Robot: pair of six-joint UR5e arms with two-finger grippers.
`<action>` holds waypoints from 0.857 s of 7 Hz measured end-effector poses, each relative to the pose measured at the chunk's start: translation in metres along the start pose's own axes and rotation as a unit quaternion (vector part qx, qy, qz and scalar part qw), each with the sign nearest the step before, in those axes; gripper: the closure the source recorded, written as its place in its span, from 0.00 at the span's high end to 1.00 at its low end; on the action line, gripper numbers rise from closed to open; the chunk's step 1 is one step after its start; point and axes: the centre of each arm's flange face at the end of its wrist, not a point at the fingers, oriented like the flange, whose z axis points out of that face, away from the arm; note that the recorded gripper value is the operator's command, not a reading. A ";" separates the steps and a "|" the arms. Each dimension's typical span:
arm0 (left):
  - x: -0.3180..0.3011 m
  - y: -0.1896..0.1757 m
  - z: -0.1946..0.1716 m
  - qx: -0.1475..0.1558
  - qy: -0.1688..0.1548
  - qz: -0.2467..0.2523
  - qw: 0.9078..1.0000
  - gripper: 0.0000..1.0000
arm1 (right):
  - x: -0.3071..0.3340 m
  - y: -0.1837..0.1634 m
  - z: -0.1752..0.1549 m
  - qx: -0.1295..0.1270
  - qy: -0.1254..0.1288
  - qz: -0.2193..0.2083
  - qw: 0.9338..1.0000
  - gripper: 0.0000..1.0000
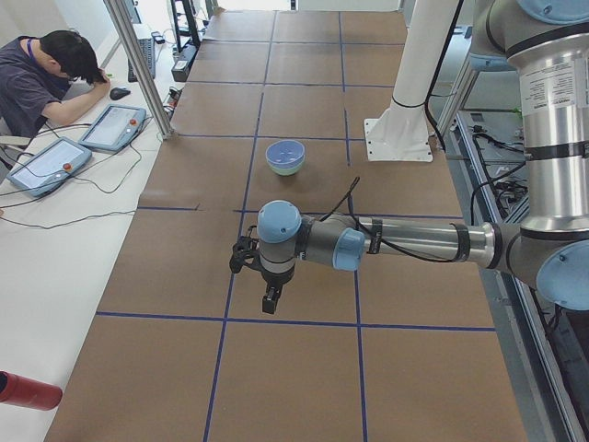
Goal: Stack blue bowl on green bowl
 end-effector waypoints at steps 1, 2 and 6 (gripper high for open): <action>-0.010 0.006 -0.004 -0.006 -0.002 -0.002 1.000 1.00 | 0.000 0.000 0.000 0.000 0.000 0.000 1.000 1.00; -0.025 0.015 -0.014 -0.008 -0.004 -0.012 1.000 1.00 | 0.000 0.000 0.000 0.000 0.000 -0.001 1.000 1.00; -0.048 0.020 -0.027 0.007 -0.012 -0.018 1.000 1.00 | 0.000 0.000 0.000 0.001 0.000 0.000 1.000 1.00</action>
